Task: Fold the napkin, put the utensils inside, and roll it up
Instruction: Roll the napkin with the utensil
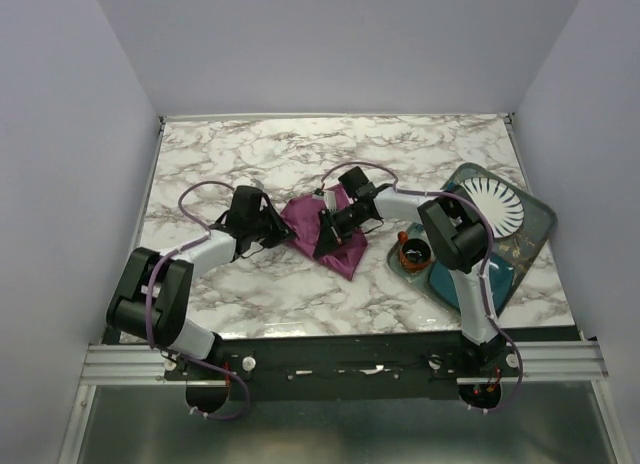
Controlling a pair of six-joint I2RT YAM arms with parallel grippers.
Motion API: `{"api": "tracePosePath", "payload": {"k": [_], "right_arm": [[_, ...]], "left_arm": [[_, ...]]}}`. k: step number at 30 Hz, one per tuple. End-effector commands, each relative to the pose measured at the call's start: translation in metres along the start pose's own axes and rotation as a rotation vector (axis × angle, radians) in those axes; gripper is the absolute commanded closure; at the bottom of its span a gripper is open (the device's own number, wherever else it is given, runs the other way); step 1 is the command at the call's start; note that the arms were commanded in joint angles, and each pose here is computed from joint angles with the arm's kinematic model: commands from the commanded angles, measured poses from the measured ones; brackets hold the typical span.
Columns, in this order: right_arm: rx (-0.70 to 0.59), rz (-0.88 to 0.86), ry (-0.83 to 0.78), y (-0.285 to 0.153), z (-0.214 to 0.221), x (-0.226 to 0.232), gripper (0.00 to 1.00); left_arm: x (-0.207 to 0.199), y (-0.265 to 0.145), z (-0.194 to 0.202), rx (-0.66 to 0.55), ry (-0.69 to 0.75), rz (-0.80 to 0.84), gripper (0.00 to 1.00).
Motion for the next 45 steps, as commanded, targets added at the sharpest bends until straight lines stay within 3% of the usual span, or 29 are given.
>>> {"api": "tracePosePath", "payload": {"k": [1, 6, 9, 13, 16, 20, 25, 28, 37, 40, 43, 44, 45], "right_arm": [[0.152, -0.090, 0.189, 0.013, 0.024, -0.016, 0.93], [0.151, -0.003, 0.219, 0.007, 0.024, -0.020, 0.87], [0.109, 0.110, 0.202, -0.003, 0.019, -0.017, 0.73], [0.009, 0.192, 0.107, -0.031, 0.009, 0.018, 0.44], [-0.032, 0.288, 0.042, -0.043, 0.004, 0.036, 0.34], [-0.125, 0.485, -0.086, -0.059, 0.003, 0.058, 0.30], [-0.191, 0.748, -0.276, -0.030, 0.018, 0.066, 0.23], [-0.217, 0.871, -0.331, -0.013, 0.023, 0.063, 0.22], [-0.207, 0.934, -0.342, 0.023, 0.034, 0.038, 0.26], [-0.182, 0.951, -0.339, 0.028, 0.038, 0.025, 0.35], [-0.168, 0.920, -0.334, 0.032, 0.043, 0.021, 0.59], [-0.172, 0.907, -0.334, 0.033, 0.043, 0.023, 0.73], [-0.156, 0.868, -0.325, 0.033, 0.044, 0.025, 0.75]], "left_arm": [[-0.001, 0.021, 0.005, 0.015, -0.033, 0.067, 0.81], [0.018, 0.036, 0.021, 0.056, -0.048, -0.006, 0.82], [0.034, 0.038, 0.039, 0.087, -0.071, -0.057, 0.83], [0.046, 0.039, 0.058, 0.114, -0.097, -0.076, 0.84], [0.053, 0.039, 0.068, 0.133, -0.111, -0.088, 0.85], [0.056, 0.038, 0.073, 0.141, -0.113, -0.096, 0.86], [0.055, 0.037, 0.072, 0.142, -0.113, -0.093, 0.86], [0.054, 0.036, 0.071, 0.143, -0.117, -0.091, 0.86], [0.049, 0.033, 0.066, 0.135, -0.117, -0.082, 0.86], [0.048, 0.032, 0.066, 0.137, -0.121, -0.075, 0.86], [0.045, 0.028, 0.063, 0.133, -0.119, -0.066, 0.86], [0.040, 0.024, 0.056, 0.109, -0.097, -0.056, 0.85], [0.038, 0.021, 0.052, 0.097, -0.080, -0.057, 0.84]]}}
Point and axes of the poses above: each gripper's point midway between its finger pads, its own y axis out along the fingers, its own x axis along the line the jaws close on, z = x × y, the point moved 7 cm from there along -y, back along the fingers, and after that the axes turned 15 degrees about y, right-handed, at the moved point
